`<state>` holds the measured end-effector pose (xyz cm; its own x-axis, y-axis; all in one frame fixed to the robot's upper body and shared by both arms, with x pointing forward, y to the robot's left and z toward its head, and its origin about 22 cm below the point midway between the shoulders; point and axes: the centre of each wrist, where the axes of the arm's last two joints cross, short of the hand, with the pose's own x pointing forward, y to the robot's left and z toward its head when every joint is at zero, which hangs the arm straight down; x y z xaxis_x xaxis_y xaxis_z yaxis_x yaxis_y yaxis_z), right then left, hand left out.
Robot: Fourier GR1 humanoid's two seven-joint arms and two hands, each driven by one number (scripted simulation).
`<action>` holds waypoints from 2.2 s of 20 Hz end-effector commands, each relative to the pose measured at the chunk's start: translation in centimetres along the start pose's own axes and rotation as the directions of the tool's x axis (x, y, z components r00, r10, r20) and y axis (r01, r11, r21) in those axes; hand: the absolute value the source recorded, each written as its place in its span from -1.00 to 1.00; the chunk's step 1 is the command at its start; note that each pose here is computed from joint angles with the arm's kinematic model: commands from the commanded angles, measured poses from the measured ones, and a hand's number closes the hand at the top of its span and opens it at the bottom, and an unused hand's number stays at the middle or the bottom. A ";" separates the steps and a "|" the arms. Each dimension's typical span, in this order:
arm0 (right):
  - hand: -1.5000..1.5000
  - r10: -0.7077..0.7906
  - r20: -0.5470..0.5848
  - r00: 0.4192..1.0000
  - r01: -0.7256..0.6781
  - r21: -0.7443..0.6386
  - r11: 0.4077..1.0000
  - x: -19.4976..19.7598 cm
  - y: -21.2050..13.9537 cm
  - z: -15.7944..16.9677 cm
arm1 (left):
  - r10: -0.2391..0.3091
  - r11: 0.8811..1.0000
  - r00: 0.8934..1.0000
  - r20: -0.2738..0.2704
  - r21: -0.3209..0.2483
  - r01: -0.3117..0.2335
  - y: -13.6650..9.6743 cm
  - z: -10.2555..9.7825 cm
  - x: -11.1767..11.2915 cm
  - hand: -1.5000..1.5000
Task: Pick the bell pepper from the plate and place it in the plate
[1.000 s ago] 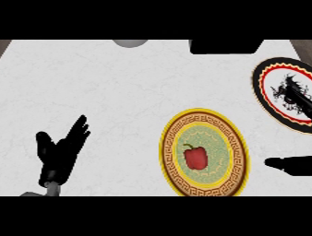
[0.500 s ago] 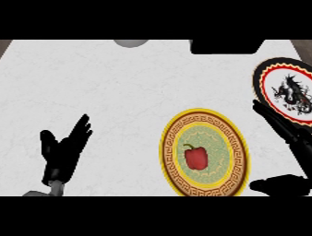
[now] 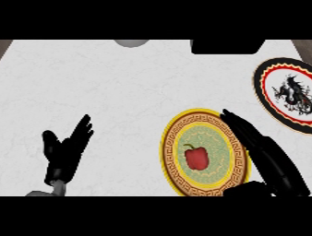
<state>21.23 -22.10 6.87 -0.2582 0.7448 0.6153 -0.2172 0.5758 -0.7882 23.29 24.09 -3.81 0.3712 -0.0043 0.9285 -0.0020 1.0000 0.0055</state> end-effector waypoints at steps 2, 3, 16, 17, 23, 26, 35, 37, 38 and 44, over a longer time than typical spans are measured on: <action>-1.00 -0.019 -0.029 0.999 0.021 0.055 0.998 1.4 3.7 -1.0 | -0.009 1.000 1.000 -0.002 -0.015 0.009 -1.0 2.5 0.5 0.00; -1.00 -0.012 -0.030 0.999 0.014 0.079 0.997 0.6 4.4 -1.5 | -0.003 1.000 1.000 -0.002 -0.012 0.003 0.1 -0.4 -0.9 0.00; -1.00 0.111 -0.093 0.989 -0.107 0.048 0.993 2.2 5.0 -2.6 | 0.000 1.000 1.000 -0.001 -0.003 0.000 0.1 -0.6 2.2 0.00; -1.00 0.123 -0.101 0.987 -0.120 0.036 0.992 1.3 5.8 -2.6 | 0.003 1.000 1.000 -0.014 -0.006 -0.003 1.1 0.7 1.5 0.00; -1.00 0.109 -0.113 0.988 -0.103 0.059 0.993 0.4 5.7 -3.9 | -0.007 1.000 1.000 -0.025 0.002 0.007 -0.2 -0.9 -1.3 0.00; -1.00 0.124 -0.090 0.988 -0.115 0.102 0.988 0.8 8.5 -3.5 | 0.006 1.000 1.000 0.000 0.009 -0.006 1.6 0.6 0.8 0.00; 1.00 0.259 -0.023 0.966 -0.253 0.144 0.957 0.2 9.6 -6.0 | 0.006 1.000 1.000 -0.018 -0.005 -0.006 -0.2 -0.1 0.3 0.00; 1.00 0.268 -0.032 0.963 -0.261 0.137 0.955 -2.0 8.9 -4.6 | 0.003 1.000 1.000 -0.018 -0.006 -0.003 1.3 -0.4 2.0 0.00; 1.00 0.270 -0.034 0.962 -0.263 0.136 0.955 -0.8 11.7 -7.4 | -0.021 1.000 1.000 -0.003 -0.005 0.021 -0.4 -0.2 1.3 0.00; 1.00 0.278 0.033 0.960 -0.276 -0.047 0.960 -1.0 9.5 -5.4 | 0.008 1.000 1.000 -0.002 -0.020 -0.008 0.7 0.3 0.5 0.00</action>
<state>24.32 -15.44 -1.34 -0.3014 0.8752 0.3784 -0.1927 0.3327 -0.9231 23.16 24.63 -3.19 0.3737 -0.0038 0.9275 0.0029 1.0000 0.0029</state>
